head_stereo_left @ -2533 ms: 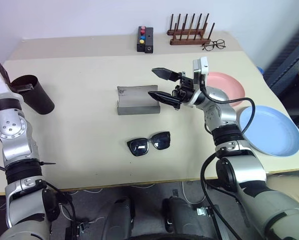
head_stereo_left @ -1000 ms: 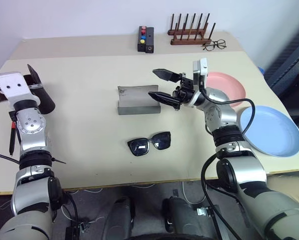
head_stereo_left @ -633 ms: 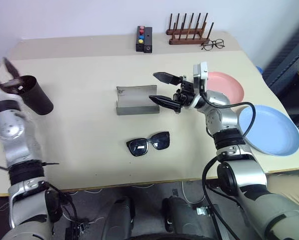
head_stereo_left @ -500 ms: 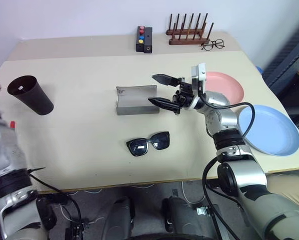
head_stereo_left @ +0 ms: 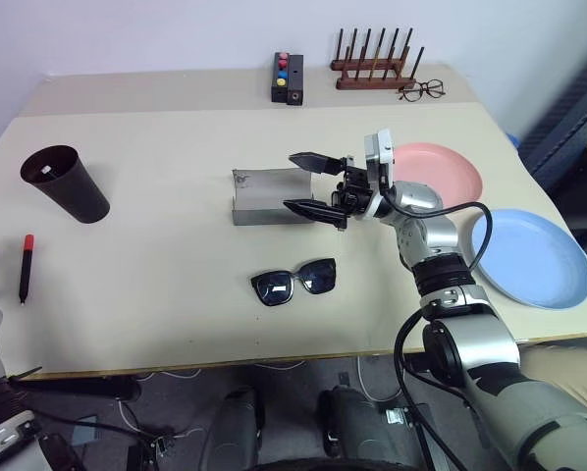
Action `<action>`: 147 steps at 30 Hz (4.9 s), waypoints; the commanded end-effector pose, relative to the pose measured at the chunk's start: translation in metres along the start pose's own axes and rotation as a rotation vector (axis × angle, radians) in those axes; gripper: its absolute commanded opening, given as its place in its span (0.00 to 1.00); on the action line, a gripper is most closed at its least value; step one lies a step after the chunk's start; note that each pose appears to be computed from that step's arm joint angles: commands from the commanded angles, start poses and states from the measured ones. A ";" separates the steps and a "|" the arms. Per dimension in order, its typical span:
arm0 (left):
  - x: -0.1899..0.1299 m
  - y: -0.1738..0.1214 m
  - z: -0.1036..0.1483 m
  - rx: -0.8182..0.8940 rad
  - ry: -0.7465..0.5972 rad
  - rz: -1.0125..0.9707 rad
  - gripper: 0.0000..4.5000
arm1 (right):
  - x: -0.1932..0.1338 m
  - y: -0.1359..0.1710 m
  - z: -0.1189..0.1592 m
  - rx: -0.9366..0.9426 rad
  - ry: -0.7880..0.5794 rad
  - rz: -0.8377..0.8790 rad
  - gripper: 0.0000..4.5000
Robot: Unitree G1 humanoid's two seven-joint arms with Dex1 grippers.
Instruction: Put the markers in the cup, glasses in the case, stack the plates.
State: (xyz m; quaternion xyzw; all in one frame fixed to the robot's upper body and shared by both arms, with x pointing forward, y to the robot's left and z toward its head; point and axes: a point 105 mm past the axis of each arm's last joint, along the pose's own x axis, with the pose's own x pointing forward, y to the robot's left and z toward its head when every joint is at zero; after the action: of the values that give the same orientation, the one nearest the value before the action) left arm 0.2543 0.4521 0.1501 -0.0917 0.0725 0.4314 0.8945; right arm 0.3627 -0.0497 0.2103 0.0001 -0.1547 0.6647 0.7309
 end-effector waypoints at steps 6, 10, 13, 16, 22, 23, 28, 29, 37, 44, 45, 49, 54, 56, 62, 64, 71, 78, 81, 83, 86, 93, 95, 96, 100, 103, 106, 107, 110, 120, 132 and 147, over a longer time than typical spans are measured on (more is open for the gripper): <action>0.004 -0.025 -0.004 0.174 0.116 -0.122 0.99 | 0.002 0.002 0.008 -0.037 -0.015 0.010 1.00; 0.007 -0.028 -0.009 0.226 0.160 -0.153 0.99 | 0.000 0.002 0.008 -0.041 -0.013 0.001 1.00; 0.009 -0.026 -0.016 0.256 0.191 -0.170 0.99 | -0.002 0.003 0.009 -0.042 -0.012 -0.006 1.00; 0.010 -0.026 -0.024 0.270 0.229 -0.189 0.99 | -0.003 0.004 0.009 -0.041 -0.010 -0.006 1.00; 0.012 -0.023 -0.032 0.257 0.262 -0.206 0.99 | -0.011 0.017 -0.001 -0.028 0.062 0.087 1.00; 0.013 -0.023 -0.032 0.259 0.264 -0.208 0.99 | -0.014 0.022 -0.005 -0.019 0.085 0.115 1.00; 0.014 -0.023 -0.033 0.270 0.270 -0.218 0.99 | -0.024 0.041 -0.026 -0.014 0.209 0.250 1.00; 0.014 -0.024 -0.033 0.270 0.269 -0.222 0.99 | -0.026 0.044 -0.029 -0.016 0.231 0.274 1.00; 0.015 -0.026 -0.033 0.275 0.270 -0.241 0.99 | -0.025 0.044 -0.033 -0.025 0.251 0.295 1.00; 0.014 -0.026 -0.035 0.274 0.283 -0.262 0.99 | -0.017 0.031 -0.024 -0.045 0.220 0.258 1.00; 0.015 -0.026 -0.035 0.274 0.284 -0.263 0.99 | -0.016 0.030 -0.023 -0.045 0.215 0.254 1.00; 0.015 -0.025 -0.037 0.276 0.287 -0.272 0.99 | -0.014 0.024 -0.018 -0.051 0.191 0.228 1.00; 0.014 -0.026 -0.038 0.274 0.288 -0.282 0.99 | -0.010 0.016 -0.008 -0.047 0.129 0.177 1.00; 0.014 -0.027 -0.038 0.276 0.289 -0.285 0.99 | -0.008 0.014 -0.005 -0.044 0.110 0.168 1.00; 0.014 -0.028 -0.039 0.277 0.286 -0.295 0.99 | -0.007 0.014 -0.004 -0.048 0.104 0.170 1.00; 0.014 -0.028 -0.039 0.278 0.286 -0.296 0.99 | -0.007 0.014 -0.003 -0.049 0.102 0.169 1.00; 0.016 -0.027 -0.039 0.278 0.292 -0.294 0.99 | -0.006 0.013 -0.002 -0.053 0.098 0.170 1.00; 0.019 -0.023 -0.036 0.279 0.292 -0.290 0.99 | -0.002 0.012 0.001 -0.054 0.082 0.173 1.00; 0.019 -0.023 -0.037 0.283 0.297 -0.291 0.99 | -0.001 0.012 0.003 -0.060 0.076 0.170 1.00; 0.019 -0.024 -0.038 0.286 0.298 -0.296 0.99 | -0.001 0.012 0.004 -0.061 0.073 0.168 1.00; 0.019 -0.024 -0.038 0.289 0.298 -0.295 0.88 | -0.002 0.013 0.002 -0.059 0.078 0.171 1.00; 0.018 -0.023 -0.037 0.290 0.300 -0.289 0.16 | -0.002 0.013 0.002 -0.060 0.081 0.168 1.00; 0.018 -0.023 -0.037 0.290 0.300 -0.288 0.02 | -0.002 0.013 0.002 -0.060 0.080 0.169 1.00; 0.018 -0.024 -0.037 0.289 0.299 -0.289 0.02 | -0.002 0.013 0.002 -0.059 0.080 0.168 1.00; 0.015 -0.026 -0.037 0.287 0.298 -0.299 0.02 | -0.002 0.013 0.001 -0.059 0.080 0.167 1.00; 0.012 -0.029 -0.035 0.259 0.293 -0.316 0.02 | -0.002 0.013 0.001 -0.058 0.081 0.167 1.00; 0.008 -0.032 -0.033 0.241 0.288 -0.339 0.02 | -0.001 0.013 0.001 -0.058 0.081 0.168 1.00; 0.005 -0.035 -0.032 0.239 0.286 -0.354 0.02 | -0.001 0.013 0.001 -0.058 0.081 0.168 1.00; -0.002 -0.040 -0.030 0.242 0.278 -0.395 0.02 | -0.001 0.013 0.001 -0.059 0.081 0.167 1.00; -0.016 -0.047 -0.026 0.262 0.270 -0.462 0.02 | -0.001 0.013 0.001 -0.060 0.078 0.168 1.00; -0.060 -0.098 -0.030 0.334 0.226 -0.775 0.02 | -0.005 0.010 0.003 -0.067 0.084 0.151 1.00; -0.105 -0.203 0.060 0.325 -0.428 -0.988 0.02 | -0.007 0.001 0.008 -0.097 0.072 0.083 1.00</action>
State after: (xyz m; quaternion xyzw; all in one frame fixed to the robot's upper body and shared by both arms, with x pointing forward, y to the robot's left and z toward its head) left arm 0.3499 0.2600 0.2313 0.0920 -0.0520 -0.0588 0.9927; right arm 0.3565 -0.0559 0.1976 -0.0562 -0.1276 0.6960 0.7044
